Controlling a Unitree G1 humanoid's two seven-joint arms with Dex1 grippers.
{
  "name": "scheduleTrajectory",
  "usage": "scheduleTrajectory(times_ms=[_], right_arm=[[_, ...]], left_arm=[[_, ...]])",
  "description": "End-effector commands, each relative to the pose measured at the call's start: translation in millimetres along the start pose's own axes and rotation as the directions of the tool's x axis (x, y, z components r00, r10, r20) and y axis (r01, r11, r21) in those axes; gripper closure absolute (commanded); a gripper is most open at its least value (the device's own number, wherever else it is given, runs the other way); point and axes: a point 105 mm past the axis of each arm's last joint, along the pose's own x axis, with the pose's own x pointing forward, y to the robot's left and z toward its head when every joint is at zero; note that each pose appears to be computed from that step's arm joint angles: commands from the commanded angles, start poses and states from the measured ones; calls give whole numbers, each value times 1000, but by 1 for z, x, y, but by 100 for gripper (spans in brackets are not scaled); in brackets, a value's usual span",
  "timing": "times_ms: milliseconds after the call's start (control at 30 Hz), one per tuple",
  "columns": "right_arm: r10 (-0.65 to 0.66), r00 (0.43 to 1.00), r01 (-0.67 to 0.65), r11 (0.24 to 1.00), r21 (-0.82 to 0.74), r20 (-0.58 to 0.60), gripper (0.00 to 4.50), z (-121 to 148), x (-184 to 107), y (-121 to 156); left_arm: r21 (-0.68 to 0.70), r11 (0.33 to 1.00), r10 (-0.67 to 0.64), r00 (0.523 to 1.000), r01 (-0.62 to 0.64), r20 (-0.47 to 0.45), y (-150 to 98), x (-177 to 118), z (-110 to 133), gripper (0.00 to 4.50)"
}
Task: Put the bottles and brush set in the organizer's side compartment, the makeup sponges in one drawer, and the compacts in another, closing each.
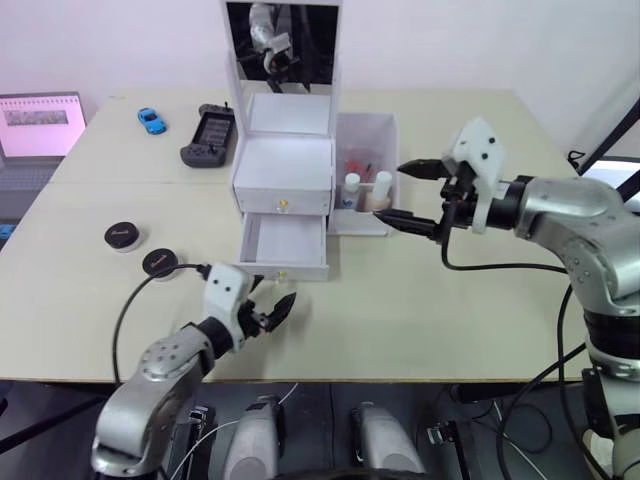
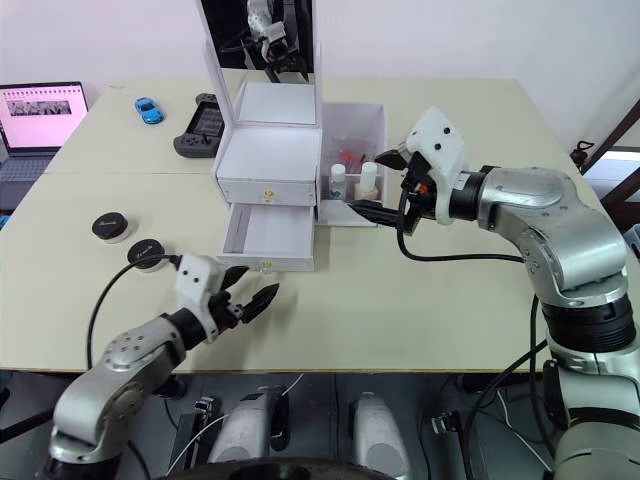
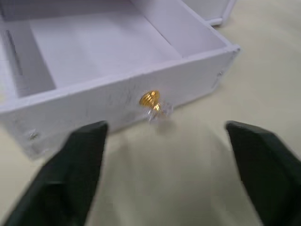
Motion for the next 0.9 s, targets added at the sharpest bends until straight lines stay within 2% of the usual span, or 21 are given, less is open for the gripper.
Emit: scheduleTrajectory(times_ms=[33,100,233,400,467,600,733,900], right_arm=[[-15,999,17,999,-40,39,0,11,-7,-5],[-11,999,13,999,-36,45,0,10,-9,-6],[-14,998,14,1000,10,65,0,-3,-43,-22],[-40,998,42,998,-48,48,0,-17,-72,-33],[-76,996,78,996,-36,44,0,-29,-86,-39],[-86,996,83,995,54,40,0,-53,-100,-42],[-126,991,129,987,93,-37,0,-86,-114,-46],[-137,988,144,983,114,-64,0,-100,-116,-46]], left_arm=[[33,999,-16,998,14,56,7,-19,15,7],[42,999,-20,998,18,60,13,-27,16,7],[70,996,45,991,-54,126,60,-67,28,7],[152,971,173,982,-183,76,116,-103,27,7],[203,947,247,968,-250,41,151,-129,30,7],[240,904,354,934,-353,42,191,-168,45,7],[271,877,410,912,-397,12,207,-192,46,7],[255,870,431,902,-422,20,215,-202,45,7]])
